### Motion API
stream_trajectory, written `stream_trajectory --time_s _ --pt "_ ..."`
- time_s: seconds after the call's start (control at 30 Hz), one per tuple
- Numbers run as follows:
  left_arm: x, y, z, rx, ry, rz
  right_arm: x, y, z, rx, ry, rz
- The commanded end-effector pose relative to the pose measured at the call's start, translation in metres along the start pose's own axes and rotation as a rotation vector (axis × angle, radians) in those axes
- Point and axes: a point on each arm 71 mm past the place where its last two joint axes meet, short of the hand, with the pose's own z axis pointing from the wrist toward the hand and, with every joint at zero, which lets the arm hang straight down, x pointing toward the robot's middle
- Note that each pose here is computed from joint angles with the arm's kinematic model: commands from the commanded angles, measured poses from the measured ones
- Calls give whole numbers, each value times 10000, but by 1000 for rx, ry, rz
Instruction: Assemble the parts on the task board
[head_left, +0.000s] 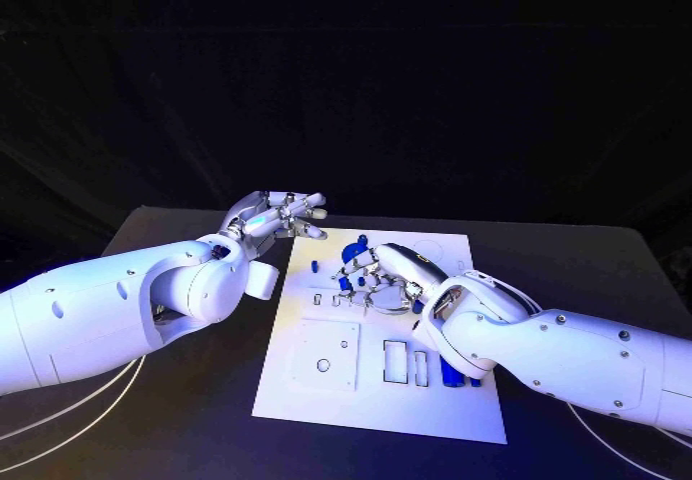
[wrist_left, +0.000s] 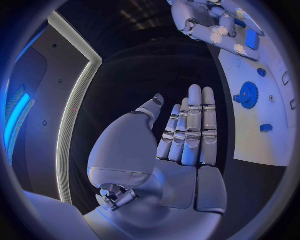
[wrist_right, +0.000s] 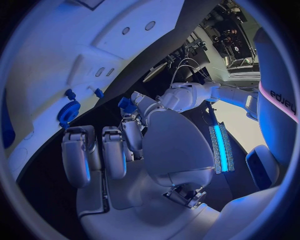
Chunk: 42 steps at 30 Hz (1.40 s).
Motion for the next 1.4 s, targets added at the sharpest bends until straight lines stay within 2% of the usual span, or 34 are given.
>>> stream_trajectory --time_s 0.03,0.17,0.33,0.43,0.53,0.6,0.73,1.0,1.2,1.4 --pt "8 108 -3 -112 40 -31 -120 90 -62 -50 -70 62" --pt "14 234 -24 -215 80 -29 -250 160 -165 -73 -103 82" --pt "110 416 -77 -331 169 -25 -377 226 -264 -93 -140 101" --pt "206 499 -100 -378 234 -44 -423 261 -287 -105 -156 108" --pt "325 541 -120 -399 312 -67 -448 298 -293 -117 -166 114" --pt "403 553 -127 -403 361 -82 -452 320 -286 -124 -170 118" --pt "502 565 -127 -405 419 -98 -450 347 -267 -134 -176 120" --pt "607 539 -139 -380 502 -148 -462 303 -227 -126 -177 110" --pt "652 508 -145 -353 528 -194 -455 297 -215 -124 -170 108" --pt "625 493 -135 -336 502 -226 -446 308 -231 -128 -163 109"
